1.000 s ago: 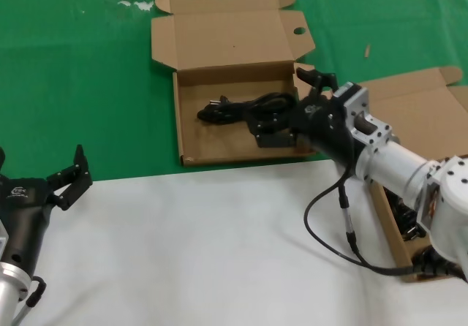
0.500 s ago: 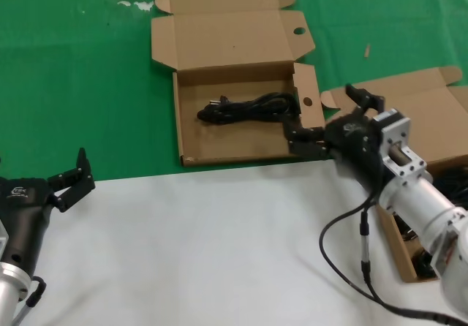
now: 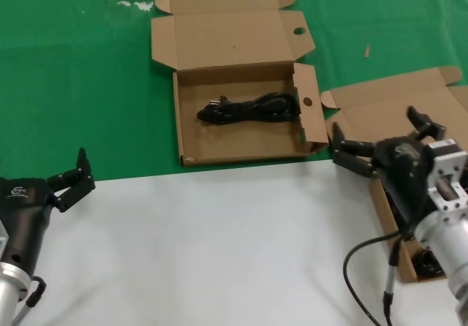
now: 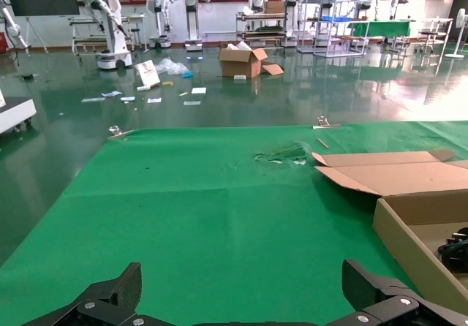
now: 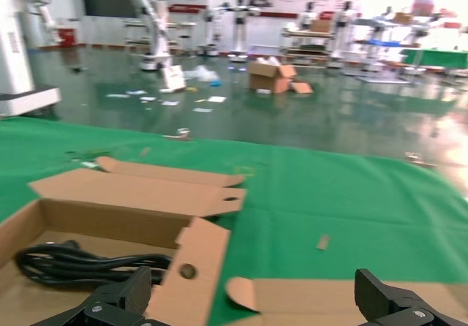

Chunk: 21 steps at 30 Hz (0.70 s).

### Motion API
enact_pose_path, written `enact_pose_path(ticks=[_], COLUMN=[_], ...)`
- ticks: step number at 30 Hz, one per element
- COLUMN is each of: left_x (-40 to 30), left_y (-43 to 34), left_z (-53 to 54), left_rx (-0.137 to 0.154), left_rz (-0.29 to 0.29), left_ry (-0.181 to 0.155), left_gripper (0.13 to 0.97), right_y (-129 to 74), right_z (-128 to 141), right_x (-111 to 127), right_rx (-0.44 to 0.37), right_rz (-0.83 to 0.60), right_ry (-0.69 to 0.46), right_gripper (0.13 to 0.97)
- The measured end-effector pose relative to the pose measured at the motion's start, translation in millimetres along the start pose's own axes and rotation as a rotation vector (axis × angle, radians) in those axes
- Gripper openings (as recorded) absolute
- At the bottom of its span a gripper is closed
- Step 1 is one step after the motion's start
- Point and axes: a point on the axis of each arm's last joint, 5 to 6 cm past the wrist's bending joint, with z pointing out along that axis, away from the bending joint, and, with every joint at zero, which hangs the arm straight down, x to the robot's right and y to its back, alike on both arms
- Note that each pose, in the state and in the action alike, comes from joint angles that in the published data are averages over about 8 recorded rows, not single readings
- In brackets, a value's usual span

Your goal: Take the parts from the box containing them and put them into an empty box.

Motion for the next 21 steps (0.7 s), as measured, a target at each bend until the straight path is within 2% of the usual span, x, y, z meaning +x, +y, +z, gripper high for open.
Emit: enact_pose_path(ticks=[6,21], left_x=[0.0,0.0], left_y=[0.0,0.0], left_z=[0.0,0.0], left_rx=[0.000,0.000], left_rz=[0.000,0.000], left_ry=[0.000,0.000], left_gripper=[0.966,0.966], right_y=[0.8,0.8], right_z=[-13.9,-15.0], right_x=[1.3,1.4], right_rx=[-0.001,-0.001], right_rz=[0.018,0.019], right_ry=[0.050,0.054], right_gripper=[0.966,0.966])
